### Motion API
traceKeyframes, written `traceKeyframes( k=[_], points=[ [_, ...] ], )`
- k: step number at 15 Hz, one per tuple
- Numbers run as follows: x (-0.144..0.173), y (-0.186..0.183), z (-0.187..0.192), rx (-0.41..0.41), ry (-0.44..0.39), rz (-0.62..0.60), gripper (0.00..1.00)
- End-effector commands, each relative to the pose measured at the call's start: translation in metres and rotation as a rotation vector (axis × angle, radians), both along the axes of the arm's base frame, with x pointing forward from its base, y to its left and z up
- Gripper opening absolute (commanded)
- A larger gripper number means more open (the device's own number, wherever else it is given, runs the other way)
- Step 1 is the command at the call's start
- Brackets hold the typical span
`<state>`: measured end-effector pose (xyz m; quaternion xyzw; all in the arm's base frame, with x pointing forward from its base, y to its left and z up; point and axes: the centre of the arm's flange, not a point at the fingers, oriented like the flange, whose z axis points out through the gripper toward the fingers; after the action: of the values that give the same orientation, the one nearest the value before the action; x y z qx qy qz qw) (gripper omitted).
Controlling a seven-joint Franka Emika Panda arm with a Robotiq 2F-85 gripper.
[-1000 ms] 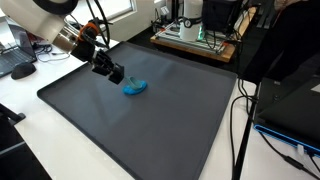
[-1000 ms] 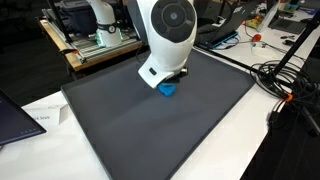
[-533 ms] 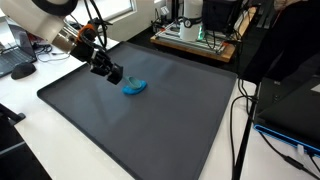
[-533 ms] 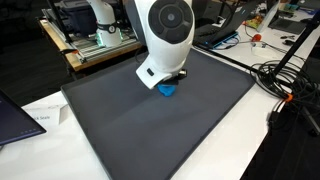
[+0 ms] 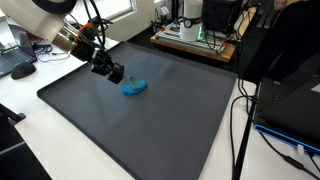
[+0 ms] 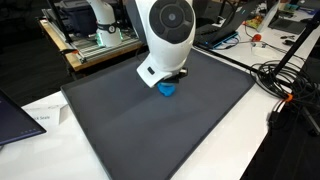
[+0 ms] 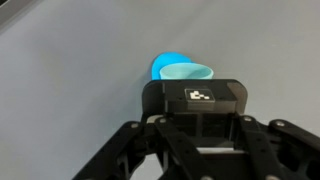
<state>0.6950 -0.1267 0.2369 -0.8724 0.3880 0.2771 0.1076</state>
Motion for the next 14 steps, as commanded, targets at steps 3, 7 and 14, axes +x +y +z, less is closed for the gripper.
traceKeyframes(
  k=[3,7,14],
  points=[
    [0.010,-0.006,-0.014,-0.121,-0.038,-0.136,0.22],
    [0.013,-0.007,-0.020,-0.161,-0.025,-0.174,0.22],
    [0.016,-0.006,-0.028,-0.233,-0.052,-0.159,0.22]
  ],
)
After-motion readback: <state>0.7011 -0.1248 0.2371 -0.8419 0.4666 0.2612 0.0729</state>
